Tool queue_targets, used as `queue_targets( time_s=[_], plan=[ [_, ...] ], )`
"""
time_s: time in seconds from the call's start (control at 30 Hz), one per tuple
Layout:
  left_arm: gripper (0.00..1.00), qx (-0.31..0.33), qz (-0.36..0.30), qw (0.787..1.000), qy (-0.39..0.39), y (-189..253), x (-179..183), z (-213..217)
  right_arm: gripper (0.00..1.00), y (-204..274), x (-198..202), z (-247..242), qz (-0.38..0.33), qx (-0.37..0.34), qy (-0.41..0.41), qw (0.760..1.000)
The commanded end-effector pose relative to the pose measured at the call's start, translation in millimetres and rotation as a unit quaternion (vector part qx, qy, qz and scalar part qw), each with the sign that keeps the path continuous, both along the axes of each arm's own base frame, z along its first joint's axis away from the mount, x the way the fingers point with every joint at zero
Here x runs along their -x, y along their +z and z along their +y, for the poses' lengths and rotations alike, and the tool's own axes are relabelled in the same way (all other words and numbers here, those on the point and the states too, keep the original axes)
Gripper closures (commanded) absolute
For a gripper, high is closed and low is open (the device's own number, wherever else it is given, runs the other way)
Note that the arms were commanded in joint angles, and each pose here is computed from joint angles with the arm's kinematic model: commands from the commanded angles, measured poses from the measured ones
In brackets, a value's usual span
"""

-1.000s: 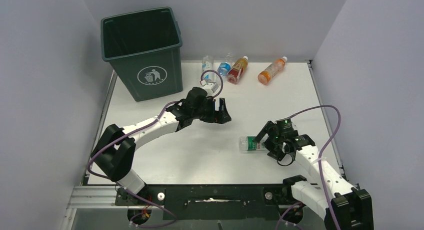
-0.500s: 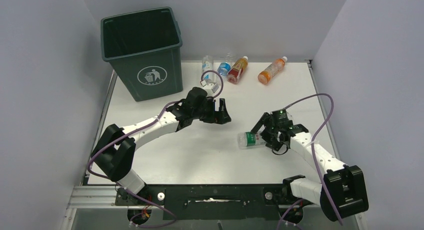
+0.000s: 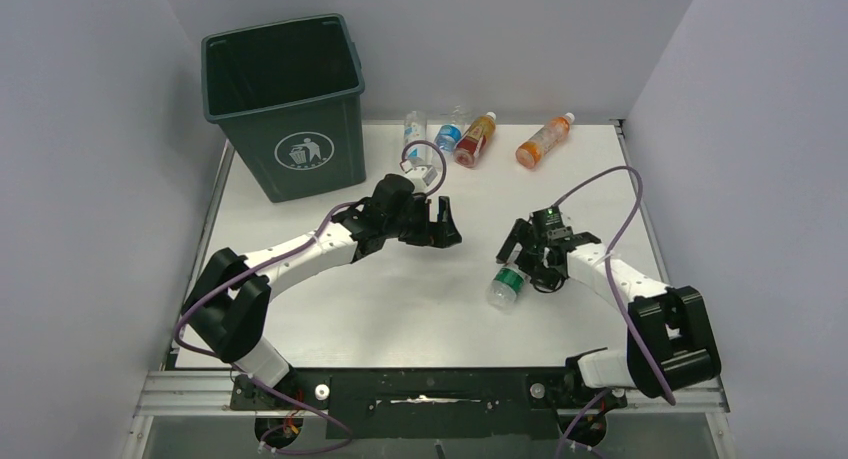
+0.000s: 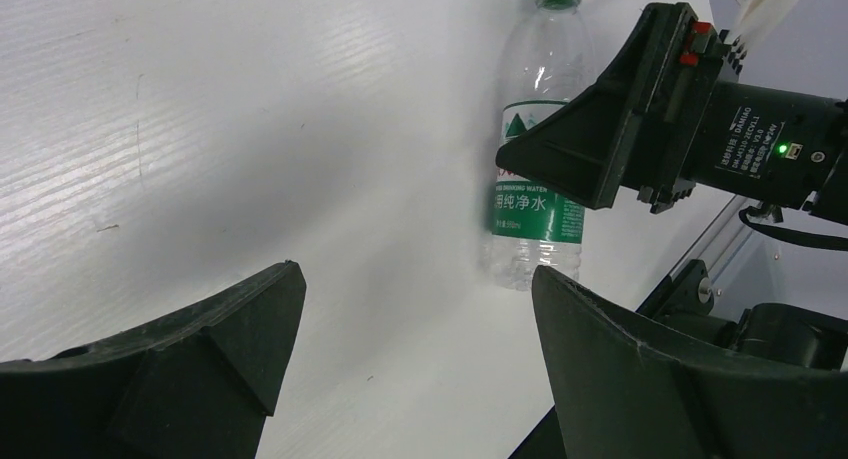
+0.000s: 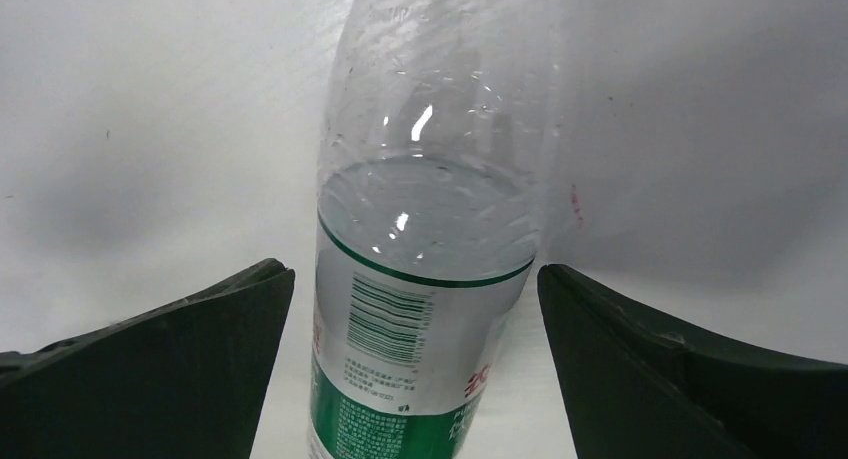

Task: Put the plastic bottles in the bin
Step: Pick up the plastic bottle at the center of the board.

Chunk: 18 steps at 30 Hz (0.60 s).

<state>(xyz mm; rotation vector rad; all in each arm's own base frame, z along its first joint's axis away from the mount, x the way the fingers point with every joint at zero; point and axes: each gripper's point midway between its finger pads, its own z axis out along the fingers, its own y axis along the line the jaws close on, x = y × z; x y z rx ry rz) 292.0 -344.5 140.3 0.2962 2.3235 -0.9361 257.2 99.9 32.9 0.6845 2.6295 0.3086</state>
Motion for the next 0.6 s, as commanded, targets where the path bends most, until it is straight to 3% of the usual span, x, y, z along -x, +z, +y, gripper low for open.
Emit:
queue_targets(
  time_s=[0.0, 0.37, 0.57],
  plan=[
    [0.15, 0.020, -0.034, 0.999, 0.003, 26.9, -3.3, 0.5, 0.02, 15.5, -27.0, 4.7, -0.051, 0.020, 0.032, 0.998],
    [0.15, 0.019, -0.039, 0.999, 0.014, 31.4, -2.2, 7.9, 0.17, 7.8, -18.8, 29.7, -0.049, 0.048, 0.103, 0.992],
    [0.15, 0.022, -0.038, 0.999, 0.020, 31.2, -0.6, 13.0, 0.20, 9.3, -5.1, 37.4, -0.054, 0.065, 0.123, 0.989]
  ],
)
